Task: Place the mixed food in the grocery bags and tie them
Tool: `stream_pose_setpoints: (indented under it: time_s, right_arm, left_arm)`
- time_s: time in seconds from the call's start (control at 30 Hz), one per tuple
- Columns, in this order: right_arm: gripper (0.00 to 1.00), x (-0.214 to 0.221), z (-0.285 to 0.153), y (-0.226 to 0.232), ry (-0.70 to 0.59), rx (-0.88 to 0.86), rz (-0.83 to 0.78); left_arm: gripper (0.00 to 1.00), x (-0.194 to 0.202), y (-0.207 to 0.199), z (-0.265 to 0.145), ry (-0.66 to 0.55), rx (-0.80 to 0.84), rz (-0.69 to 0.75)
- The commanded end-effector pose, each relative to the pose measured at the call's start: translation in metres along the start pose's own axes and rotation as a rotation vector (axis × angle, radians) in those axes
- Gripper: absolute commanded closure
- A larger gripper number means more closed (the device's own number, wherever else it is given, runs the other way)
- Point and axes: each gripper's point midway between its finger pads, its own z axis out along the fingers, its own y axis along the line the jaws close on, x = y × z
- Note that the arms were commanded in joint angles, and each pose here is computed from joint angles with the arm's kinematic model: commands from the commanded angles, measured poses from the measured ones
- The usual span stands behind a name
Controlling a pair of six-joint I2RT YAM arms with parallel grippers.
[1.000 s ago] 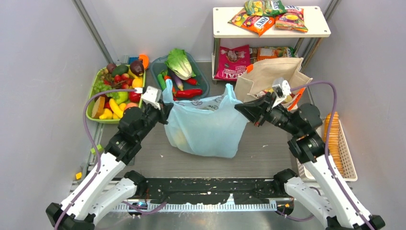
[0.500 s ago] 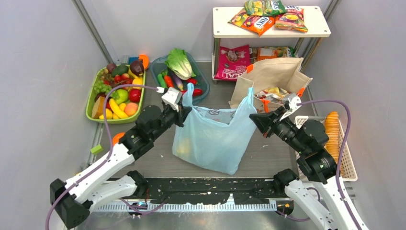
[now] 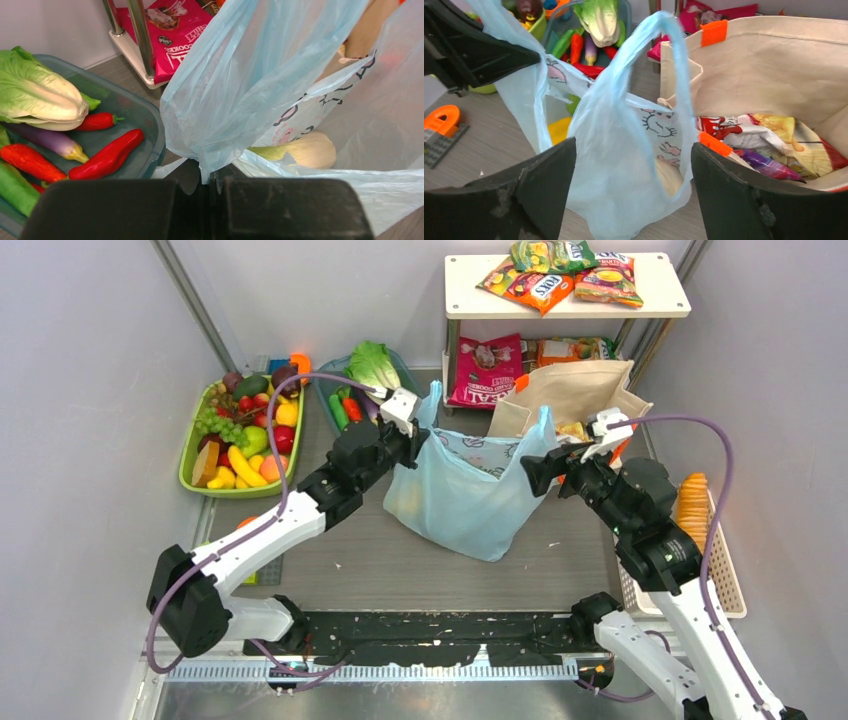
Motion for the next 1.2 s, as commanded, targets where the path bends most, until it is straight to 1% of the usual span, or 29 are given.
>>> stream_pose_setpoints:
  time_s: [0.0, 0.03, 0.1, 0.17, 0.3, 0.37, 0.43, 0.53, 0.7, 0.9, 0.97, 1.03, 1.13, 1.17]
  right_arm:
    - [0.05, -0.014, -0.005, 0.009, -0.009, -0.057, -0.048]
    - [0.01, -0.011, -0.005, 0.010, 0.004, -0.066, -0.052]
    - [0.04, -0.002, -0.006, 0.010, 0.029, -0.071, -0.058]
    - [0.04, 0.005, -0.010, 0.011, 0.052, -0.087, -0.058]
    - [0.05, 0.015, -0.019, 0.019, 0.052, -0.136, -0.049]
    - [0.04, 0.024, -0.018, 0.014, 0.065, -0.118, -0.043]
    - [0.05, 0.032, -0.013, 0.010, 0.077, -0.103, -0.027]
    - [0.04, 0.030, -0.002, 0.008, 0.049, -0.105, -0.003]
    - [0.05, 0.032, 0.020, -0.015, 0.059, -0.049, 0.041]
    - [0.04, 0.031, 0.037, -0.026, 0.029, -0.065, 0.111]
    - [0.04, 0.027, 0.044, -0.023, 0.014, -0.106, 0.101]
    - [0.05, 0.030, 0.048, -0.007, 0.029, -0.216, 0.089]
    - [0.04, 0.037, 0.054, 0.002, 0.055, -0.286, 0.101]
    - [0.01, 0.037, 0.054, 0.005, 0.050, -0.308, 0.101]
  left_arm:
    - [1.00, -0.059, 0.012, 0.010, -0.189, -0.037, 0.013]
    - [1.00, -0.057, 0.014, 0.012, -0.187, -0.040, 0.011]
    - [1.00, -0.054, 0.016, 0.016, -0.185, -0.043, 0.008]
    - [1.00, -0.053, 0.018, 0.018, -0.189, -0.047, 0.009]
    - [1.00, -0.054, 0.023, 0.017, -0.204, -0.056, 0.008]
    - [1.00, -0.053, 0.024, 0.015, -0.209, -0.055, 0.009]
    - [1.00, -0.051, 0.024, 0.014, -0.208, -0.054, 0.010]
    - [1.00, -0.046, 0.024, 0.013, -0.205, -0.050, 0.011]
    - [1.00, -0.040, 0.025, 0.012, -0.202, -0.050, 0.014]
    - [1.00, -0.036, 0.028, 0.013, -0.198, -0.056, 0.025]
    - [1.00, -0.035, 0.029, 0.013, -0.196, -0.057, 0.028]
    - [1.00, -0.036, 0.030, 0.013, -0.198, -0.055, 0.034]
    - [1.00, -0.037, 0.032, 0.013, -0.197, -0.059, 0.046]
    - [1.00, -0.037, 0.033, 0.013, -0.197, -0.060, 0.048]
